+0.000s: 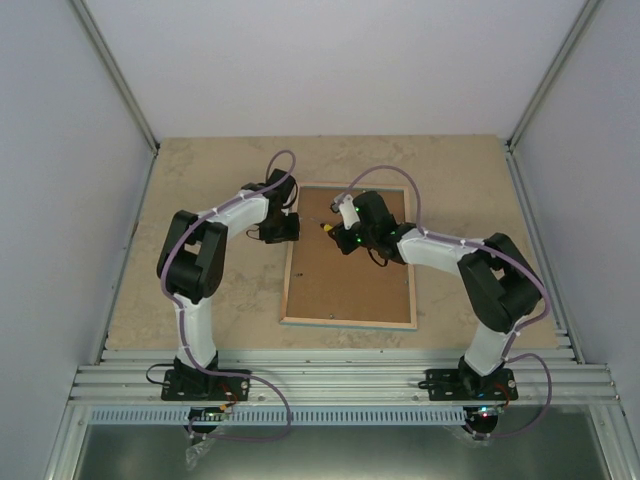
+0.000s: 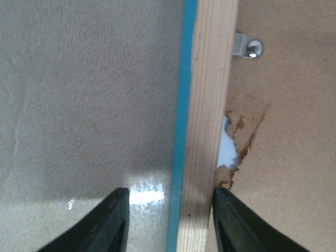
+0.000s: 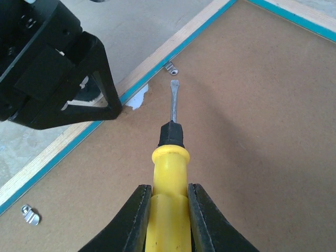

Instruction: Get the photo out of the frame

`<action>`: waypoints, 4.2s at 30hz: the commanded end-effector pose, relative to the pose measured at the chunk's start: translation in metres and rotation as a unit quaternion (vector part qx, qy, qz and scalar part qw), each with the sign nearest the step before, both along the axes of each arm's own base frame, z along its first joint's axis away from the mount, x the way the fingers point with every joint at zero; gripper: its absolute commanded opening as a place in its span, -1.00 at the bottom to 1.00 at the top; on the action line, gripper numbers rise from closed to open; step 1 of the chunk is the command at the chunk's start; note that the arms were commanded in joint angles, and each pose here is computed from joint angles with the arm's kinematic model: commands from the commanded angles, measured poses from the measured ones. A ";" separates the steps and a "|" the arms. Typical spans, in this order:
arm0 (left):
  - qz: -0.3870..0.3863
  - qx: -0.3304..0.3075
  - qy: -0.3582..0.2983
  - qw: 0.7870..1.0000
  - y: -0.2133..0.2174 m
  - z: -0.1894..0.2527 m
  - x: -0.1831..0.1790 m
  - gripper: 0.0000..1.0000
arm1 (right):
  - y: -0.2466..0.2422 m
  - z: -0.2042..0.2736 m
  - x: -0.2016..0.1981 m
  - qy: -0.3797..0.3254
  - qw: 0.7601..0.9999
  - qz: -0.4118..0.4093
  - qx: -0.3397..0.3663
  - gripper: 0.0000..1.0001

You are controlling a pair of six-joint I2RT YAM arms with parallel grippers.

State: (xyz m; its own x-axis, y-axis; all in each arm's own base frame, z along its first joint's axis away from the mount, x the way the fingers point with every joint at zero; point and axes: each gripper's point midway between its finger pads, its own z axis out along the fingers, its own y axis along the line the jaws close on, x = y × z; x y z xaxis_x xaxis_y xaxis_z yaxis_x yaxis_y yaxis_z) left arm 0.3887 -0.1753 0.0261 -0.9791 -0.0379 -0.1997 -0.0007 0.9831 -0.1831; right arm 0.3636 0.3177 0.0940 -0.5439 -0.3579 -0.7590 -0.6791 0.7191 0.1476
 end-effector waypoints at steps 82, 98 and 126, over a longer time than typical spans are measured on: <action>-0.029 -0.004 0.033 0.999 -0.014 -0.017 -0.016 -1.00 | 0.008 0.014 0.069 -0.017 0.983 -0.136 0.124 -0.99; -0.029 -0.002 0.032 0.999 -0.013 -0.017 -0.016 -1.00 | 0.026 -0.018 0.013 0.066 0.993 -0.038 0.089 -0.99; -0.029 -0.003 0.032 0.999 -0.014 -0.016 -0.016 -1.00 | 0.042 -0.013 0.025 0.056 0.991 -0.053 0.105 -0.99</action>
